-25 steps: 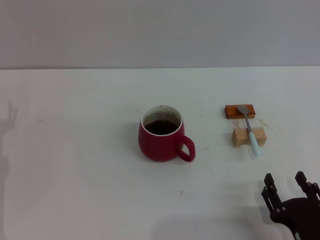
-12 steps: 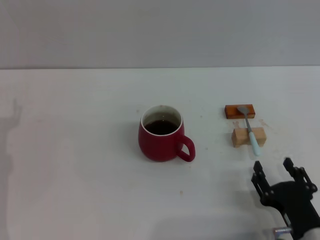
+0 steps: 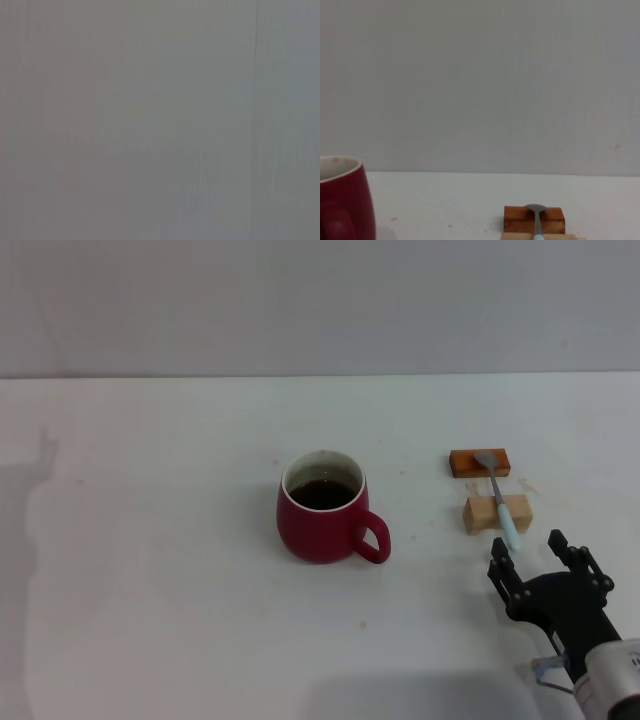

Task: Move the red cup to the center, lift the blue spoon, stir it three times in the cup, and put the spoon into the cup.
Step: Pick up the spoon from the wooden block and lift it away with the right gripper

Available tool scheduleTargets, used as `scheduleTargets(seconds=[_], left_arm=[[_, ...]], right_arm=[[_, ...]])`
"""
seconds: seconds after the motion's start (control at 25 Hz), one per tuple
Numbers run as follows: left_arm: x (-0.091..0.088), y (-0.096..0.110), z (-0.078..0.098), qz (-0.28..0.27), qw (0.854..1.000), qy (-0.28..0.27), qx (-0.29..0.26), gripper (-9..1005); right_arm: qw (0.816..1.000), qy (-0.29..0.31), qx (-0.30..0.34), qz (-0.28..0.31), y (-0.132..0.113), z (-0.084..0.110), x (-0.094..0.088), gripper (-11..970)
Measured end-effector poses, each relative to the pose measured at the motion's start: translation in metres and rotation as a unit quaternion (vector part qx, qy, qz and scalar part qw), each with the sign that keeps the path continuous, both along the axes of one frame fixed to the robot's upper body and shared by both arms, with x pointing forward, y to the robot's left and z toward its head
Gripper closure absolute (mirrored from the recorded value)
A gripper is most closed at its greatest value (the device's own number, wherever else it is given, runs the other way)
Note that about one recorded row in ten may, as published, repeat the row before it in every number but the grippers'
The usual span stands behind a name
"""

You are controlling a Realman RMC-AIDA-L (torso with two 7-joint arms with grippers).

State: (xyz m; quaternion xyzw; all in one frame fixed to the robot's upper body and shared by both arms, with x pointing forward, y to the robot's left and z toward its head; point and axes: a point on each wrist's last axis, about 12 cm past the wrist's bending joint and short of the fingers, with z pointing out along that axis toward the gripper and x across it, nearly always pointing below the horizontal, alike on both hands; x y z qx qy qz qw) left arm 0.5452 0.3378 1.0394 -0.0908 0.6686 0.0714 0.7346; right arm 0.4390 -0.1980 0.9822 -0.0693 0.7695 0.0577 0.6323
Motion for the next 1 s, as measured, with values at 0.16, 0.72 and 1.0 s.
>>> scheduleTargets(seconds=[0.16, 0.72, 1.0], left_arm=[[0.000, 0.000, 0.000, 0.000, 1.000, 0.000, 0.000, 137], [0.007, -0.003, 0.005, -0.005, 1.000, -0.007, 0.001, 137], [0.010, -0.002, 0.005, -0.005, 1.000, -0.004, 0.008, 137]], right_arm=[[1.000, 0.004, -0.001, -0.001, -0.001, 0.000, 0.003, 392], [1.000, 0.015, -0.015, 0.019, 0.002, -0.001, 0.022, 413], [0.999, 0.018, -0.014, 0.027, 0.004, -0.001, 0.028, 423]])
